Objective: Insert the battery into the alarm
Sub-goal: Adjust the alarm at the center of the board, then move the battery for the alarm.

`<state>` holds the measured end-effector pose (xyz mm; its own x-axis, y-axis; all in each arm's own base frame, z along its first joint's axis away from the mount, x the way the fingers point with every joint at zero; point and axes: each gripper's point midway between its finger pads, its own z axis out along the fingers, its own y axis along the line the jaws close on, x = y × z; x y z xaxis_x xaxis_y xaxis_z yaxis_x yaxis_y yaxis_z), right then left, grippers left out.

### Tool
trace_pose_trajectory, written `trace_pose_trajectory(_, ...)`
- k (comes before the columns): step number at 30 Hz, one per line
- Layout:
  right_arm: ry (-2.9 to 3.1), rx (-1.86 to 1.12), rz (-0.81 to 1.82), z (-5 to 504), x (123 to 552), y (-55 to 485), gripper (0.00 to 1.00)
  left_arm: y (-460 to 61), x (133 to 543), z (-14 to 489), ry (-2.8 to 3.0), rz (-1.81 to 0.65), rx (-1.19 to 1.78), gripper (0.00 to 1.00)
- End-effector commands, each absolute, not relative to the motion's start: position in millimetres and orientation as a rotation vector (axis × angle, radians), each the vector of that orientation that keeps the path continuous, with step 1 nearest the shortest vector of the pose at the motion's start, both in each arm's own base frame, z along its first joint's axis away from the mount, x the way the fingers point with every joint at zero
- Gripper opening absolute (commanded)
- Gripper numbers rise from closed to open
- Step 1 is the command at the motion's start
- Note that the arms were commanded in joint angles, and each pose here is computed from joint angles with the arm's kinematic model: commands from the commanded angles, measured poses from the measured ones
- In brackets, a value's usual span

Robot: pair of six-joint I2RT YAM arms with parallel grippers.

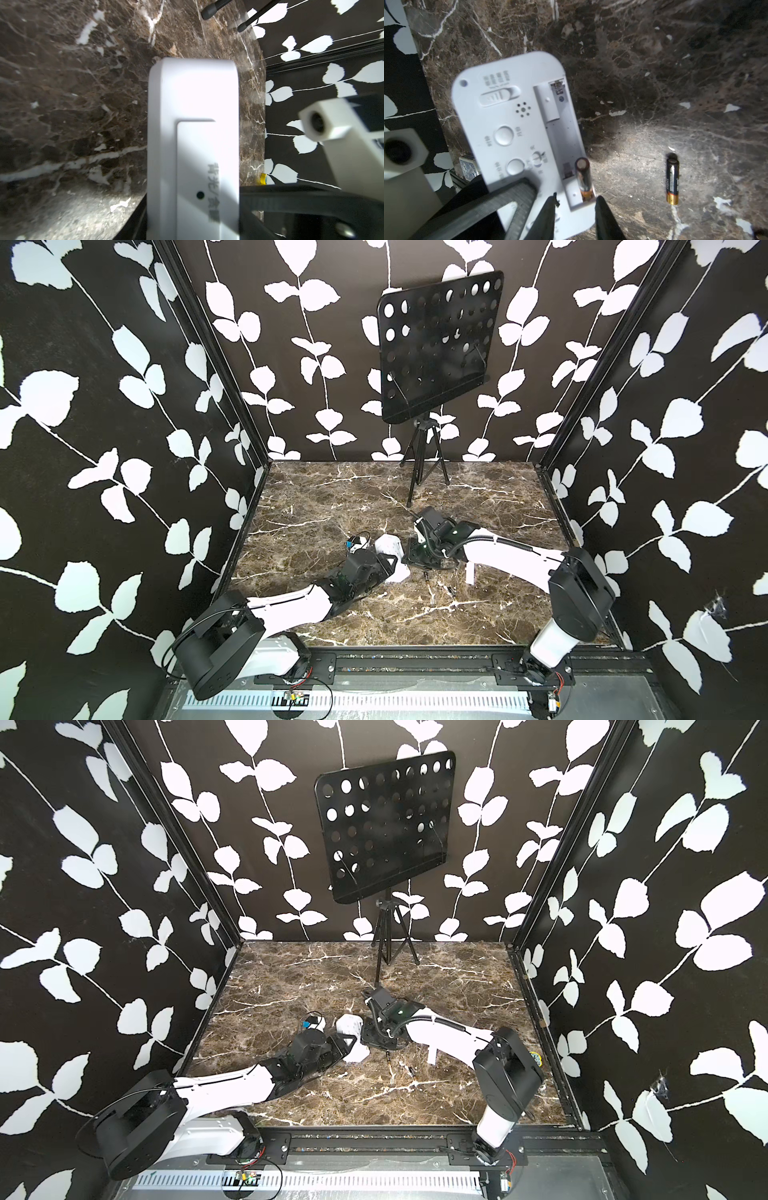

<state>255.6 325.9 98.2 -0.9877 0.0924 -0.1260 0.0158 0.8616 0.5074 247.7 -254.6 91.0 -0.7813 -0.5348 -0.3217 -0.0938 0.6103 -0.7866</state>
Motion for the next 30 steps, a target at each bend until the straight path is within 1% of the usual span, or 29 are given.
trace_pose_trajectory(1,2.866,0.117,0.765,99,266,329,0.31,-259,251,110,2.226,-1.168,-0.492,0.0)
trace_pose_trajectory(9,2.875,0.126,0.711,88,269,326,0.2,-265,249,112,2.229,-1.208,-0.47,0.0)
trace_pose_trajectory(15,2.864,0.115,0.685,90,273,325,0.07,-267,245,106,2.253,-1.216,-0.458,0.0)
trace_pose_trajectory(17,2.866,0.111,0.678,89,273,324,0.02,-267,244,105,2.254,-1.223,-0.454,0.0)
trace_pose_trajectory(20,2.868,0.098,0.657,89,275,322,0.0,-270,242,103,2.268,-1.233,-0.431,0.0)
trace_pose_trajectory(30,2.847,0.106,0.647,92,280,318,0.0,-268,226,76,2.348,-1.218,-0.395,0.0)
